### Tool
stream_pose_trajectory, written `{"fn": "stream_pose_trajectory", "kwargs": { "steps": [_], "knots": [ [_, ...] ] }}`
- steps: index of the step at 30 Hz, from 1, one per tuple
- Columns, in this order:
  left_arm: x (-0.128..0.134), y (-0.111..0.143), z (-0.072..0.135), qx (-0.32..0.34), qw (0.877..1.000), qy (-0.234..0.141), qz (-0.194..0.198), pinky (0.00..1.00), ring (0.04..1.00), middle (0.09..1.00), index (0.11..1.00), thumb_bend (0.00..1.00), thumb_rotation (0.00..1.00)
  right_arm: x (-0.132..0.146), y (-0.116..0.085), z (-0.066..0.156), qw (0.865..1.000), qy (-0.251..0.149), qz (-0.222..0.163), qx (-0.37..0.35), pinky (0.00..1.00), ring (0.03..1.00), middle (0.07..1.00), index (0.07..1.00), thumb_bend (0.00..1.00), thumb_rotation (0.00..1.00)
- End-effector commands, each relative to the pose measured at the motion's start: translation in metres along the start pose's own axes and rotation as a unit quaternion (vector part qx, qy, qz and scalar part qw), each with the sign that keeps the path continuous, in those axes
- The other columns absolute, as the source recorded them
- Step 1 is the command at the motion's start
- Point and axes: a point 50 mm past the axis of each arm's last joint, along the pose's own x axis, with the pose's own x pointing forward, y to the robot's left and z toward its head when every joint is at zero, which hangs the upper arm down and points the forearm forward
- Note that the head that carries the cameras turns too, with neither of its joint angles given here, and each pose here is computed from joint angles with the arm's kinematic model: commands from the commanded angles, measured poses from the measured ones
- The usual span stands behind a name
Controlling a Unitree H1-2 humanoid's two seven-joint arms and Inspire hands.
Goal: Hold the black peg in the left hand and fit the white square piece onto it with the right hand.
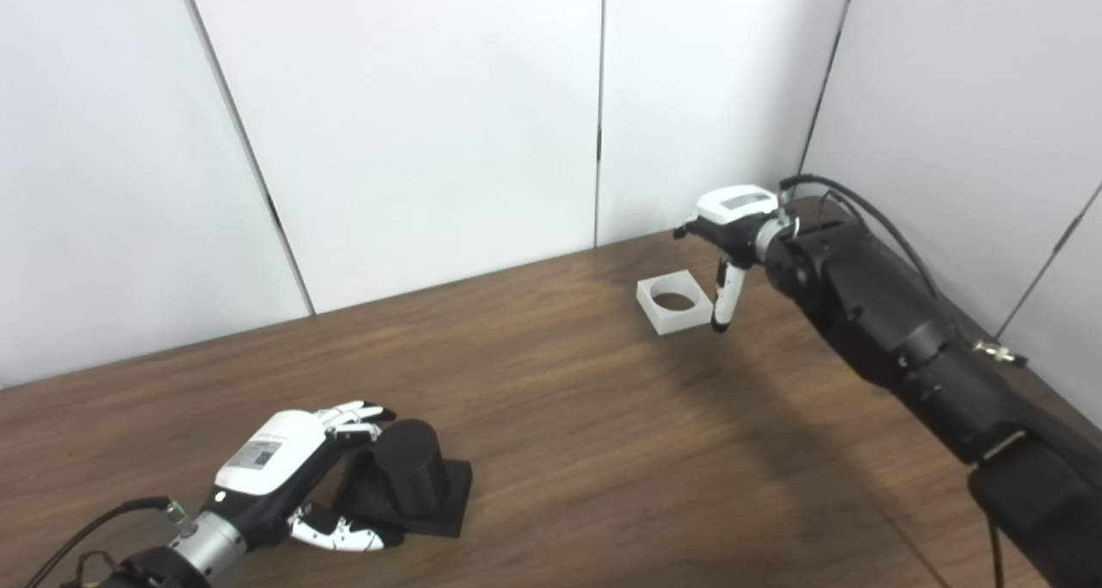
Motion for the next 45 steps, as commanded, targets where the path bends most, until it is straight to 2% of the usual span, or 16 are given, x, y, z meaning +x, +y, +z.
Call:
{"fn": "stream_pose_trajectory", "kwargs": {
  "steps": [1,13,21,25,28,31,35,38,42,45],
  "knots": [
    [-0.028,-0.038,-0.013,0.021,0.993,0.036,-0.111,0.85,0.900,0.866,0.605,0.94,0.02,0.002,-0.032,0.002,0.998,-0.006,-0.054,-0.007,0.86,0.913,0.934,0.872,0.96,0.16],
    [-0.028,-0.038,-0.010,0.021,0.993,0.036,-0.110,0.85,0.897,0.866,0.603,0.94,0.03,0.024,-0.019,0.024,0.999,-0.017,-0.033,-0.002,0.83,0.908,0.931,0.875,0.92,0.17],
    [-0.031,-0.036,-0.008,0.019,0.993,0.040,-0.114,0.86,0.902,0.873,0.608,0.93,0.03,0.033,-0.007,0.027,1.000,-0.021,-0.020,-0.002,0.82,0.897,0.917,0.863,0.92,0.17],
    [-0.033,-0.035,-0.009,0.013,0.993,0.037,-0.111,0.85,0.901,0.871,0.610,0.94,0.03,0.038,0.000,0.027,1.000,-0.018,-0.016,-0.008,0.79,0.881,0.899,0.826,0.92,0.17],
    [-0.034,-0.033,-0.009,0.016,0.993,0.037,-0.113,0.86,0.904,0.873,0.612,0.93,0.03,0.042,0.004,0.025,1.000,-0.003,-0.002,-0.017,0.79,0.881,0.895,0.788,0.90,0.18],
    [-0.034,-0.033,-0.010,0.017,0.993,0.036,-0.111,0.84,0.897,0.867,0.610,0.94,0.03,0.047,0.005,0.023,0.999,0.019,0.020,-0.034,0.77,0.883,0.903,0.754,0.87,0.24],
    [-0.036,-0.032,-0.010,0.015,0.993,0.042,-0.111,0.85,0.899,0.868,0.609,0.94,0.02,0.048,0.005,0.020,0.997,0.040,0.036,-0.047,0.74,0.868,0.889,0.723,0.87,0.26],
    [-0.036,-0.031,-0.010,0.015,0.993,0.041,-0.109,0.84,0.898,0.868,0.607,0.94,0.02,0.047,0.003,0.019,0.997,0.046,0.041,-0.056,0.73,0.857,0.886,0.707,0.87,0.28],
    [-0.036,-0.031,-0.010,0.013,0.993,0.042,-0.109,0.85,0.898,0.867,0.607,0.94,0.02,0.044,0.003,0.016,0.996,0.051,0.048,-0.057,0.69,0.819,0.828,0.688,0.87,0.27],
    [-0.036,-0.032,-0.010,0.012,0.993,0.042,-0.110,0.85,0.897,0.869,0.606,0.94,0.02,0.042,0.002,0.013,0.995,0.054,0.060,-0.058,0.70,0.840,0.835,0.656,0.84,0.28]
  ]
}}
